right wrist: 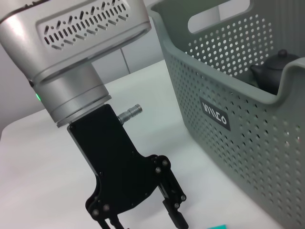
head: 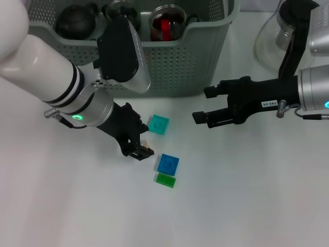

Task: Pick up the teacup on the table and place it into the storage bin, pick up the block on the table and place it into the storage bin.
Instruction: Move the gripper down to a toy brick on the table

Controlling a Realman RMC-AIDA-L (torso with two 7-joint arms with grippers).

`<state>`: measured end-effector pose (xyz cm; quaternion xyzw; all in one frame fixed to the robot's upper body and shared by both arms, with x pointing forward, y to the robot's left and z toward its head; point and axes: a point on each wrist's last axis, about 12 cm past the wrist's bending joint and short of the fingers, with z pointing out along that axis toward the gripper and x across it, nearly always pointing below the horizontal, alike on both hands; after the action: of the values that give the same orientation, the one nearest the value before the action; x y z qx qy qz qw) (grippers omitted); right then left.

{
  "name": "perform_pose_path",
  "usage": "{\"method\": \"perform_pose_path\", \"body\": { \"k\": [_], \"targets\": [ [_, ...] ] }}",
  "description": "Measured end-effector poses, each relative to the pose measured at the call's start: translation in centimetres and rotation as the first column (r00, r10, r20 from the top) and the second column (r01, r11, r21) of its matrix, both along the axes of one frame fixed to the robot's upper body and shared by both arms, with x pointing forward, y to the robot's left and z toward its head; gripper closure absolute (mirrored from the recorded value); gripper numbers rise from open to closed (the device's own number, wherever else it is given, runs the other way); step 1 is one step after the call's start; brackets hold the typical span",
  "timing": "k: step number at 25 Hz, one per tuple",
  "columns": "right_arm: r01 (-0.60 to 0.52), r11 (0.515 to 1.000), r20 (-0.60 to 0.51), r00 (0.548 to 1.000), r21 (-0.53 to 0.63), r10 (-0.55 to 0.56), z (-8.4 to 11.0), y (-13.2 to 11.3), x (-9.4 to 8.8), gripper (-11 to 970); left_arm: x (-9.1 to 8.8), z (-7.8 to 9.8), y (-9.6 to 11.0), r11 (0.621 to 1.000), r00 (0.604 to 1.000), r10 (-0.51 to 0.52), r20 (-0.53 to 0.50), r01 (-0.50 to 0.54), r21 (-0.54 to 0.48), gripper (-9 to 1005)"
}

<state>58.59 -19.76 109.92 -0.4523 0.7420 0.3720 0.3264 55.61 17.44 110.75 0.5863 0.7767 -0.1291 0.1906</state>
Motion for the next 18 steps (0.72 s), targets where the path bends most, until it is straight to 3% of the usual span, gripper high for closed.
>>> {"method": "perform_pose_path", "body": {
  "k": [3,18],
  "targets": [
    [-0.004,1.000,-0.002,1.000,-0.002,0.004,-0.08,0.05,-0.06,77,-0.11,-0.06,-0.20,1.000,1.000,-0.011,-0.002,0.011,0.005,411],
    [-0.009,1.000,0.002,1.000,-0.005,0.009,-0.16,0.01,-0.13,77,-0.31,-0.23,-0.69,0.999,0.999,-0.034,0.003,0.034,0.040,408]
  ]
}}
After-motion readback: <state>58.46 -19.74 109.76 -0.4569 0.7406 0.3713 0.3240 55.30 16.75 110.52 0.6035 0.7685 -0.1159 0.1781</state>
